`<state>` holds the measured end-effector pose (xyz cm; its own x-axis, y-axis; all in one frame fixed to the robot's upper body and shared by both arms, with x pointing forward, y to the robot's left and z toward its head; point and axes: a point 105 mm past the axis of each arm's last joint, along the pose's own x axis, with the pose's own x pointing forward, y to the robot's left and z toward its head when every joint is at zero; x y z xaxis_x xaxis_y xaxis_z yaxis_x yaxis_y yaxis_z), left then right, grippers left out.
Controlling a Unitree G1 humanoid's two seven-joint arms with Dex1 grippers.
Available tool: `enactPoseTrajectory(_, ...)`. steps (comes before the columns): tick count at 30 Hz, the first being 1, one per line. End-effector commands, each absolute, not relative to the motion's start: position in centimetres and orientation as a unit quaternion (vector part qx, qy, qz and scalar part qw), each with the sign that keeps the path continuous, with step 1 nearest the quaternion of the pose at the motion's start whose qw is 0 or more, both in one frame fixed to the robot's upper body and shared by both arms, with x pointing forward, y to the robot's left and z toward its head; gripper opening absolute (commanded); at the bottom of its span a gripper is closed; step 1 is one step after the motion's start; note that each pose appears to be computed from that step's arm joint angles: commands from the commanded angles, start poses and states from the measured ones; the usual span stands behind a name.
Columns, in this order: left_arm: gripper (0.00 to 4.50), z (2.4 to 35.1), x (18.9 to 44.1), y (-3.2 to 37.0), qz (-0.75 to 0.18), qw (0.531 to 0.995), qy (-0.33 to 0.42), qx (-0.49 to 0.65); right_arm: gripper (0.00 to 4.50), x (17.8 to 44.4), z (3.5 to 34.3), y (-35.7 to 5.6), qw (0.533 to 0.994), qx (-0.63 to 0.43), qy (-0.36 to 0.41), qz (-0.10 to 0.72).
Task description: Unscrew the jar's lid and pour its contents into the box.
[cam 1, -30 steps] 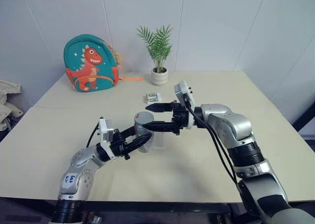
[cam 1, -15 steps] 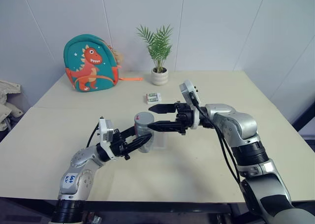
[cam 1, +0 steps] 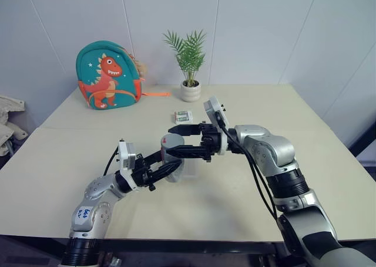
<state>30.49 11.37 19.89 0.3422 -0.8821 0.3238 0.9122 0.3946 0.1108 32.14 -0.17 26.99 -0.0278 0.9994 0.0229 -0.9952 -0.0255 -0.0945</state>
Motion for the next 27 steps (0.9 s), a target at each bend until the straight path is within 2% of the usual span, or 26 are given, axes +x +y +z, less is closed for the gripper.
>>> enactPoseTrajectory(1, 2.03, 21.3, 29.8, 11.1, -0.554, 0.808, -0.201, -0.033, 4.45, 31.8, 28.3, 0.2, 0.69, -0.038, -0.066, 0.72)
enactPoseTrajectory(6, 2.03, 21.3, 29.9, 11.2, -0.552, 0.808, -0.201, -0.033, 4.45, 31.9, 28.2, 0.2, 0.688, -0.038, -0.064, 0.722)
enactPoseTrajectory(9, 2.03, 21.4, 29.9, 11.2, -0.552, 0.808, -0.201, -0.033, 3.88, 31.7, 28.0, 0.3, 0.684, -0.037, -0.062, 0.726)
enactPoseTrajectory(13, 2.03, 21.4, 30.0, 11.2, -0.552, 0.809, -0.202, -0.032, 2.58, 31.6, 28.1, 0.4, 0.683, -0.035, -0.064, 0.727)
enactPoseTrajectory(19, 2.03, 21.4, 30.0, 11.3, -0.551, 0.809, -0.201, -0.032, 2.56, 31.3, 28.7, 0.4, 0.679, -0.018, -0.07, 0.73)
enactPoseTrajectory(23, 2.03, 21.2, 30.0, 11.4, -0.549, 0.812, -0.198, -0.032, 2.56, 30.2, 31.2, -0.1, 0.661, 0.044, -0.094, 0.744)
enactPoseTrajectory(27, 2.03, 21.1, 30.0, 11.5, -0.55, 0.813, -0.19, -0.034, 2.56, 30.4, 32.7, -1.4, 0.67, 0.078, -0.116, 0.729)
